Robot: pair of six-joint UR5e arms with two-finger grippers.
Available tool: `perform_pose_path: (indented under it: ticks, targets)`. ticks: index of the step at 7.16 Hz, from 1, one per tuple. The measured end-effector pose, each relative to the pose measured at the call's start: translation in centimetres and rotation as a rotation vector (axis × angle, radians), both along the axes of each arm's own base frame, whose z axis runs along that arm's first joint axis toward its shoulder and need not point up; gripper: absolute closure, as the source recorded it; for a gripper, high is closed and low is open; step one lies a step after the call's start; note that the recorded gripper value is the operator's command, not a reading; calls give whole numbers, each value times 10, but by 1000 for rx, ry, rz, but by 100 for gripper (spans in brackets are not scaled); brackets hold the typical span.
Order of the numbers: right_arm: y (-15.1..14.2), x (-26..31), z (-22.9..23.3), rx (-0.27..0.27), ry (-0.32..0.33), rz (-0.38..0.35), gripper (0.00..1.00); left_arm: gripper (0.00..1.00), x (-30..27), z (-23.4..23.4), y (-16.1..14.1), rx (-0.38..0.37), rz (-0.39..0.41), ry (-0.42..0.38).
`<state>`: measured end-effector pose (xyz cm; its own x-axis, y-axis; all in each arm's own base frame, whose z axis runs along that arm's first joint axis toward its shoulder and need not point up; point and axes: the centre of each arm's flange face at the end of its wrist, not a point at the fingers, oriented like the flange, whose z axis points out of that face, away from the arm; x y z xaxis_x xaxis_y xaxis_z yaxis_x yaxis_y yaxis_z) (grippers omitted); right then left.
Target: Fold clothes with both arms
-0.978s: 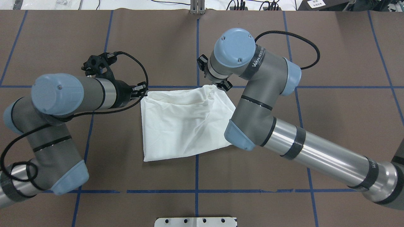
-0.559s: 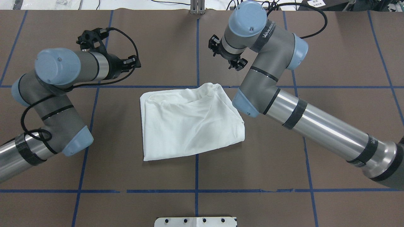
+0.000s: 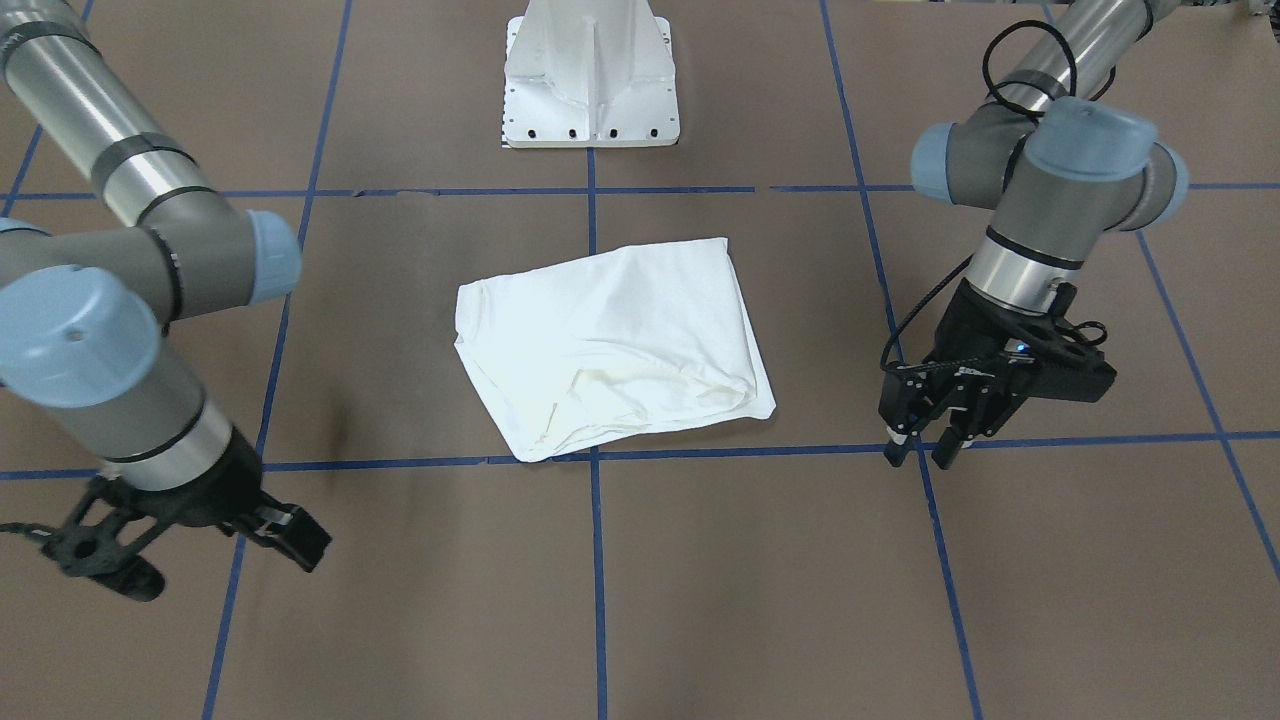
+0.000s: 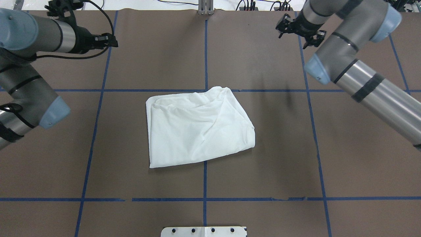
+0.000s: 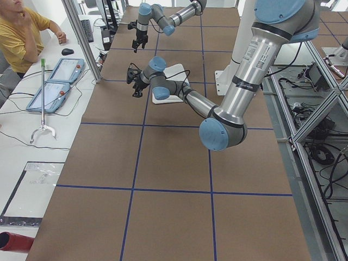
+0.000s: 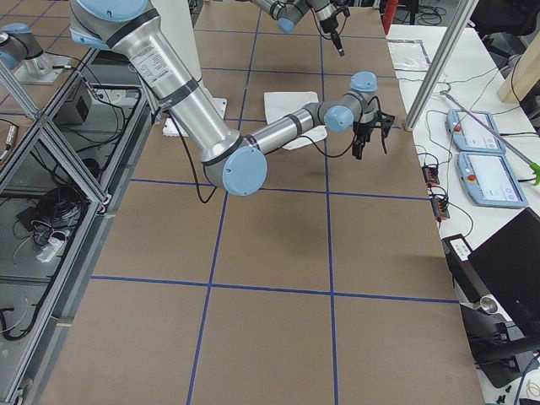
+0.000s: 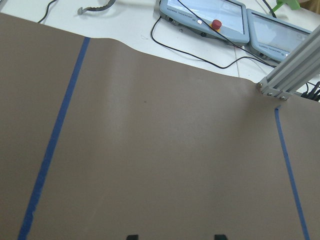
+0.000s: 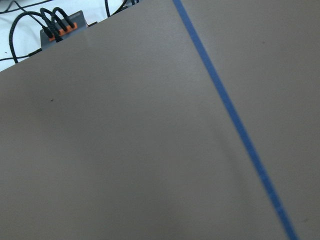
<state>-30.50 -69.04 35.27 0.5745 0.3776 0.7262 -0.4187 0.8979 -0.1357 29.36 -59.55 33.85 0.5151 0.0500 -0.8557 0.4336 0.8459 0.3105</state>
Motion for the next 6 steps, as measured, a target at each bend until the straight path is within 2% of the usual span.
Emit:
perform_pose_path:
  ticks: [1, 3, 6]
  targets:
    - [-7, 69, 32, 37, -1, -51, 0, 42, -50, 15, -9, 33, 45, -32]
    - [-7, 192, 85, 113, 21, -106, 0, 42, -149, 38, -21, 92, 87, -102]
    - [1, 321, 123, 173, 126, -226, 0, 43, -271, 62, -39, 153, 122, -302]
